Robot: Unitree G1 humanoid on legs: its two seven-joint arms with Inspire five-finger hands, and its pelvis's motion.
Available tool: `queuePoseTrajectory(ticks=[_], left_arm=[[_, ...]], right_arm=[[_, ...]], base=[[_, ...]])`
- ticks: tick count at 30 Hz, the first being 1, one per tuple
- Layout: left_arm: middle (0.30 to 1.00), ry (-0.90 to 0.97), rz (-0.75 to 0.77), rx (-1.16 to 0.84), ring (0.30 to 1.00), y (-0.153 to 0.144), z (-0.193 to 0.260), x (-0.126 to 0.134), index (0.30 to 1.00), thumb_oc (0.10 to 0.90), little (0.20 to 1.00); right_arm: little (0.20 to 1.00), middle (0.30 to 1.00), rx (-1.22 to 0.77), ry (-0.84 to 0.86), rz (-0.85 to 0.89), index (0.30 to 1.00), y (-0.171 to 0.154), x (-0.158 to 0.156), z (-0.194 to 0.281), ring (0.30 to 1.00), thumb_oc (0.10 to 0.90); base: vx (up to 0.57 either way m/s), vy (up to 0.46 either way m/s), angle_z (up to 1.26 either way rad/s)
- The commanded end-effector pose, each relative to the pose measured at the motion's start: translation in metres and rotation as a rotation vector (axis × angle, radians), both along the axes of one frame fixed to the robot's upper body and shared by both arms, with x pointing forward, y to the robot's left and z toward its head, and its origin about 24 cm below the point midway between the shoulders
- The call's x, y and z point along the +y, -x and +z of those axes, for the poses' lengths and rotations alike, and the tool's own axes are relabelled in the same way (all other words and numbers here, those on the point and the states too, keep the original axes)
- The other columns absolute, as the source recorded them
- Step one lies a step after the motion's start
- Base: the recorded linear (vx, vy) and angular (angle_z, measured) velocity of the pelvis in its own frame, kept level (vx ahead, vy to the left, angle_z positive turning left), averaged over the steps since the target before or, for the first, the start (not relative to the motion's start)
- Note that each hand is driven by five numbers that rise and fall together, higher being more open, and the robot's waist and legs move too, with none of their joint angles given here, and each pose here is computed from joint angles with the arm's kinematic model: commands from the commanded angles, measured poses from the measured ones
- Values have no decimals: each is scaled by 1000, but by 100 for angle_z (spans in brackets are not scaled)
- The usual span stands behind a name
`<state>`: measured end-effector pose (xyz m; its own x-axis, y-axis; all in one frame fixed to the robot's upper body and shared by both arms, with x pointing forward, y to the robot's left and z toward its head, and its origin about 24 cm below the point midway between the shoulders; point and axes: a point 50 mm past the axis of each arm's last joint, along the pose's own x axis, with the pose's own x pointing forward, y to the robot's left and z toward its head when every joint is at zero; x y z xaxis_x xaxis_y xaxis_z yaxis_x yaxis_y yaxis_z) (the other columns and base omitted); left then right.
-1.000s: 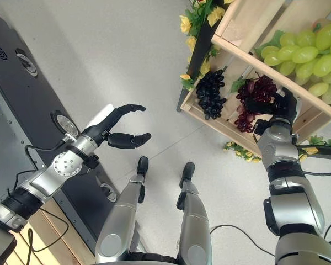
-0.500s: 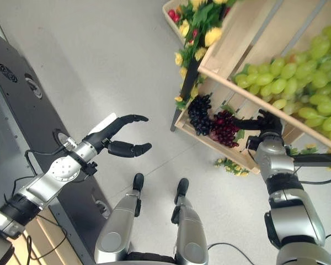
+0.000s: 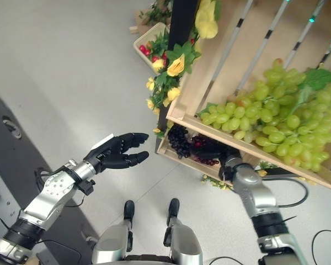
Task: Pick up the fruits from the basket on one side to the basket on the other side
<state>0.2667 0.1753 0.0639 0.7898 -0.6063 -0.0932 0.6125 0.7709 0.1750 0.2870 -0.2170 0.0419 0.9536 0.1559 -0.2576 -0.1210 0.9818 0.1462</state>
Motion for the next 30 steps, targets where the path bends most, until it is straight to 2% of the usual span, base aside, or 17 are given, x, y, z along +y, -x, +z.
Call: queuePoseTrajectory(ticks=[1, 5, 14, 19, 30], left_arm=[[900, 214, -62, 129, 900, 19, -27, -20, 900, 800, 900], [900, 282, -19, 250, 900, 25, -46, -24, 900, 800, 900], [900, 262, -18, 328, 900, 42, -61, -21, 900, 800, 900], [900, 328, 64, 386, 900, 46, -67, -23, 900, 800, 900], [900, 320, 147, 348, 900, 42, -64, -16, 900, 800, 900]], right_arm=[[900, 900, -75, -193, 58, 900, 18, 4, -8, 900, 800], [900, 900, -26, -338, 77, 900, 34, 29, -32, 900, 800], [900, 900, 141, -450, 108, 900, 64, 59, -68, 900, 800], [900, 900, 218, -476, 110, 900, 78, 70, -85, 900, 800], [900, 900, 129, -569, 269, 900, 79, 90, -75, 900, 800]], base=[[28, 49, -4], [26, 40, -3], [25, 81, -2], [21, 135, -11], [-19, 30, 0]])
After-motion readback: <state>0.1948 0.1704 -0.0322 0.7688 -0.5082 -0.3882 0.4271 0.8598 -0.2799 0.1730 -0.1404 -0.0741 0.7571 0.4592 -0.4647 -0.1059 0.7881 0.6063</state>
